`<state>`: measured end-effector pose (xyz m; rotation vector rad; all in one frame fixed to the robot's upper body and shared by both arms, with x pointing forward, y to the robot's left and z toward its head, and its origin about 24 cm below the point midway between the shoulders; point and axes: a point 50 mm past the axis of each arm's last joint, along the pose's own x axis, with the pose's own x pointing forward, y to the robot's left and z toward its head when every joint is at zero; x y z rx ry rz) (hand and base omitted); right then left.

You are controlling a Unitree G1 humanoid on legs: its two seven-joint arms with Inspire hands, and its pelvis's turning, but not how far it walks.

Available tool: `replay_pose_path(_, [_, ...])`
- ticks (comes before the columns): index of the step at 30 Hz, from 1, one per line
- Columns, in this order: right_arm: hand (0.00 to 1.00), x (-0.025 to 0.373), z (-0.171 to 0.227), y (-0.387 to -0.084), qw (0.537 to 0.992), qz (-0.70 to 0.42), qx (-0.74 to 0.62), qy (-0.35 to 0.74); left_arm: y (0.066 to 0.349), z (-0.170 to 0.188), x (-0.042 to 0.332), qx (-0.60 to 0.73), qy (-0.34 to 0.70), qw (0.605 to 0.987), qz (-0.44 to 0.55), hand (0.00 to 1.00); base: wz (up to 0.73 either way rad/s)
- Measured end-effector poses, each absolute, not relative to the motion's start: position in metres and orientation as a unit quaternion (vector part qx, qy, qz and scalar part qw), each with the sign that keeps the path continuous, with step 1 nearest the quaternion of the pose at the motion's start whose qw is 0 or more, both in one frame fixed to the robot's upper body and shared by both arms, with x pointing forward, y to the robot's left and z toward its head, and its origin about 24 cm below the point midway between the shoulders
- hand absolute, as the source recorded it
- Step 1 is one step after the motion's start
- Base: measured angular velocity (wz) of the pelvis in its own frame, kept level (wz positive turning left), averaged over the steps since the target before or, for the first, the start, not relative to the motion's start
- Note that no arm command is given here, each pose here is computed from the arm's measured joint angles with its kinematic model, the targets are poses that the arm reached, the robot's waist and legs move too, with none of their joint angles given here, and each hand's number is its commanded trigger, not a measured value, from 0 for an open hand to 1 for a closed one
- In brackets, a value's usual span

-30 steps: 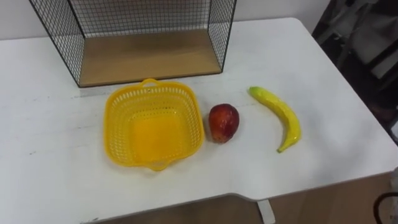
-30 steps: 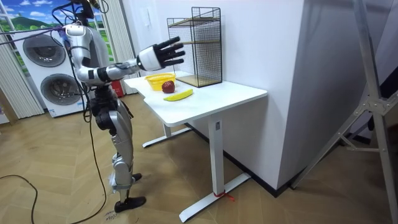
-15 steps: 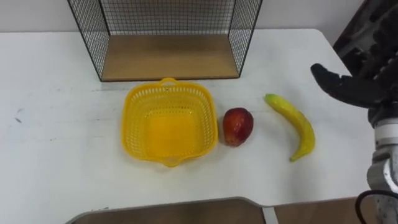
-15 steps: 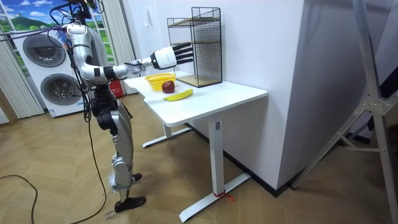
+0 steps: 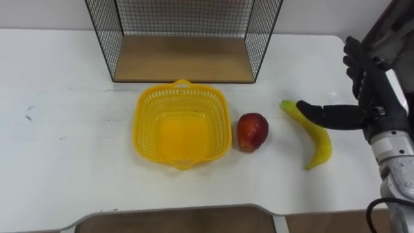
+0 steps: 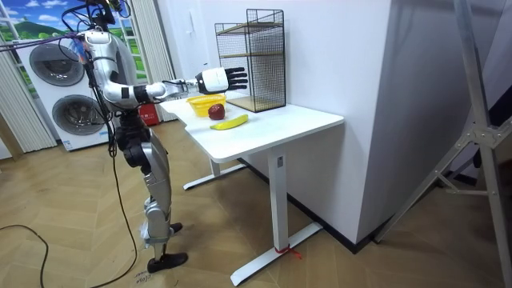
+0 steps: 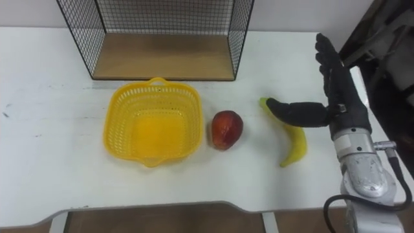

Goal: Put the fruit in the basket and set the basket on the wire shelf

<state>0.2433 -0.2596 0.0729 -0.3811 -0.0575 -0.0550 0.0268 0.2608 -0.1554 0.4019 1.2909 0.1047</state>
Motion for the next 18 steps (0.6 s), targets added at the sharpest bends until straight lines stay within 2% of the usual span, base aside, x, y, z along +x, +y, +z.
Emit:
replay_pose_path(11, [0.00, 0.244, 0.064, -0.253, 0.979, 0.023, -0.203, 0.001, 0.262, -0.154, 0.039, 0.196, 0.587, 0.784, 0.046, 0.00, 0.02])
replay_pose_path(18, [0.00, 0.240, 0.049, -0.235, 0.972, 0.086, -0.216, 0.031, 0.262, -0.154, 0.044, 0.201, 0.582, 0.787, 0.044, 0.00, 0.00])
